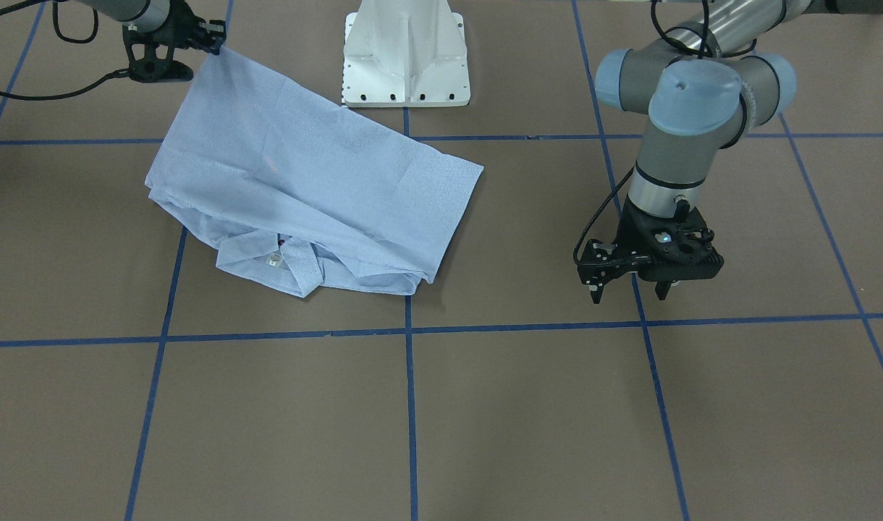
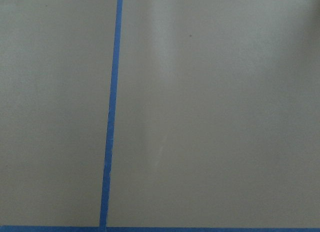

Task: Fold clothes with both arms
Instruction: 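Drag the folded shirt toward the robot with the right gripper, then release and raise the right gripper while the left gripper reaches the shirt corner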

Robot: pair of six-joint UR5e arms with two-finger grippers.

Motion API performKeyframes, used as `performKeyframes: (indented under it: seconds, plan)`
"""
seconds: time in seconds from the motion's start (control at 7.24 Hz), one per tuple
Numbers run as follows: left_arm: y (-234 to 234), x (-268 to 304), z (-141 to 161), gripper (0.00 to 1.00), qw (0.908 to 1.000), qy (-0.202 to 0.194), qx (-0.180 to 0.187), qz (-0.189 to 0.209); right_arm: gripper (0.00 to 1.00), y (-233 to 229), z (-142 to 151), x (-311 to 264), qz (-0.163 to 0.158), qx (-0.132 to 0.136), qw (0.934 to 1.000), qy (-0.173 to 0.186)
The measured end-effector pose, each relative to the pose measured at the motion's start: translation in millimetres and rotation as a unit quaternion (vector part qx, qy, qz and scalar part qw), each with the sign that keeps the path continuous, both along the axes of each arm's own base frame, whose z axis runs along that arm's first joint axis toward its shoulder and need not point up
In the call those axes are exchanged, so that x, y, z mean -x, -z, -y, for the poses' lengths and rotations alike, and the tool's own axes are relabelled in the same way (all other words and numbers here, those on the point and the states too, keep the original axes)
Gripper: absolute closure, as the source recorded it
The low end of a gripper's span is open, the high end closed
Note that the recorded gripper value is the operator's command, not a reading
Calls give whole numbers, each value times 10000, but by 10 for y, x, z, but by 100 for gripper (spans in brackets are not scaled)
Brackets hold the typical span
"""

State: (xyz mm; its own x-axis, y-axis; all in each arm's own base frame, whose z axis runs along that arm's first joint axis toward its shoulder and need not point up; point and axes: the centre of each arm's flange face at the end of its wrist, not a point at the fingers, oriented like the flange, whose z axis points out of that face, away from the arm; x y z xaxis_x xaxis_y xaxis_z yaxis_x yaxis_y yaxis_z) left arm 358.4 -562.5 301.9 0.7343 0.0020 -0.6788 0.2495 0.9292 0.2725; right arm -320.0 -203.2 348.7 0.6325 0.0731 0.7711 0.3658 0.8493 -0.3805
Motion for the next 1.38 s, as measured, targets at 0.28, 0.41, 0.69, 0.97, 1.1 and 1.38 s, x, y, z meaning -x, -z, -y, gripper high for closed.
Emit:
performKeyframes:
  seconds: [0.28, 0.41, 0.69, 0.97, 1.1, 1.38]
  plan:
    - [24, 10, 1, 0, 10000, 40, -47, 14, 22, 96, -291, 73, -4, 101, 9995, 315]
    - [33, 9, -2, 0, 10000, 57, -71, 24, 0, 91, -333, 95, -80, 182, 9993, 317]
    - [149, -60, -135, 0, 9998, -39, -170, -64, 0, 72, -147, 56, -219, 348, 9991, -62]
    - [407, -289, -591, 0, 9987, -216, -169, -434, 0, 240, 446, 27, 33, 259, 9966, -780]
    - [541, -447, -907, 0, 9971, -269, -26, -707, 0, 335, 786, -51, 194, 126, 9932, -1139]
    - [773, -789, -1544, 0, 9902, -330, 467, -1272, 0, 538, 1315, -349, 538, -317, 9841, -1665]
